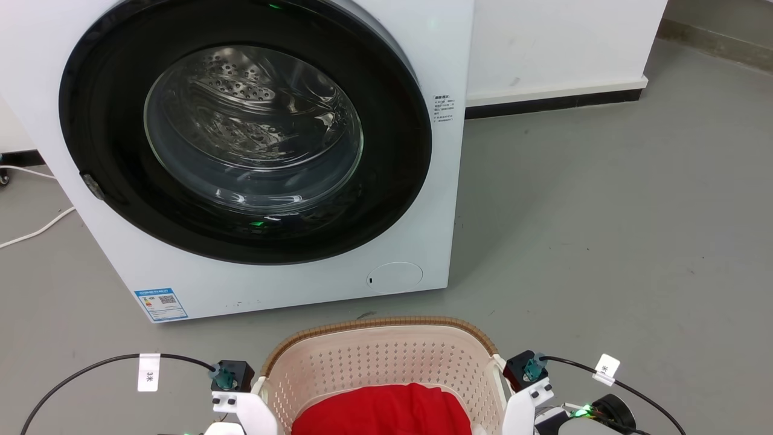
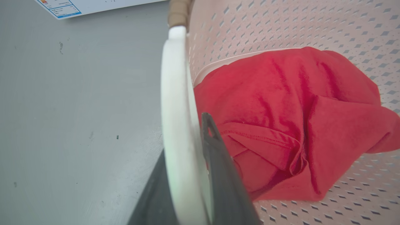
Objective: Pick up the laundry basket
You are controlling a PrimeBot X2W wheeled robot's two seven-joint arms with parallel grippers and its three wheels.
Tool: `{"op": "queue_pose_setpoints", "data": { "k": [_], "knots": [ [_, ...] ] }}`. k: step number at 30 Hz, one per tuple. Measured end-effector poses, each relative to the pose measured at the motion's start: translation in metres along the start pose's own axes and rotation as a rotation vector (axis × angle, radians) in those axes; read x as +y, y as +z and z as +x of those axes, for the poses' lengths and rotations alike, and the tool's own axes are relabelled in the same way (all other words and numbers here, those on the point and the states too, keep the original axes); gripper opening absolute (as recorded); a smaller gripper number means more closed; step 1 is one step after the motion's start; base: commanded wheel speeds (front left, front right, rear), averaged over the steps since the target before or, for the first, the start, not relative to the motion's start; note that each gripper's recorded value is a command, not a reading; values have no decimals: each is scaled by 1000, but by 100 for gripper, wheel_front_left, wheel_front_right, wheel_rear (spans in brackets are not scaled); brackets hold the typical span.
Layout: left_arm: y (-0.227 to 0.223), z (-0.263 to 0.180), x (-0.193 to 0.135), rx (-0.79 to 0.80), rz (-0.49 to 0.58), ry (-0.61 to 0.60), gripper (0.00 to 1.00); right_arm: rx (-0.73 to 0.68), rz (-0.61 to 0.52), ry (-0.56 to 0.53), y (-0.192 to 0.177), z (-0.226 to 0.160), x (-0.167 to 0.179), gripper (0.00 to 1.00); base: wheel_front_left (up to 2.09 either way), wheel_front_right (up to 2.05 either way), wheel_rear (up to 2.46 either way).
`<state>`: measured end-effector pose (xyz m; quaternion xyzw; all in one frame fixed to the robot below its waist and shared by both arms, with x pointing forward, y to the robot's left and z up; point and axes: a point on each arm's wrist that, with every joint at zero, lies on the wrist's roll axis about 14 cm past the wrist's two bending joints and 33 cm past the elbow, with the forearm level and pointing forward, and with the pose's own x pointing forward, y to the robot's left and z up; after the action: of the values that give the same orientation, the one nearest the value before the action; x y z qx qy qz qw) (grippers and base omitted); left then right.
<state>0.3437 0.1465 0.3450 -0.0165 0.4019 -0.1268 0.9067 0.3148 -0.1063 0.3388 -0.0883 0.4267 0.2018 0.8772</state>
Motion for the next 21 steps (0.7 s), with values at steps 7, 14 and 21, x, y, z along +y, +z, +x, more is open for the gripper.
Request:
{"op": "queue_pose_setpoints", "data": {
  "k": [7, 14, 21],
  "knots": [
    [1, 1, 0, 2, 2, 0, 0, 2, 4, 2, -1, 0, 0, 0, 0, 0, 0],
    [0, 1, 1, 2, -3, 1, 0, 5, 5, 5, -1, 1, 1, 0, 0, 0, 0],
    [-1, 1, 1, 6, -4, 2, 0, 5, 5, 6, -2, 1, 1, 0, 0, 0, 0]
  ]
}}
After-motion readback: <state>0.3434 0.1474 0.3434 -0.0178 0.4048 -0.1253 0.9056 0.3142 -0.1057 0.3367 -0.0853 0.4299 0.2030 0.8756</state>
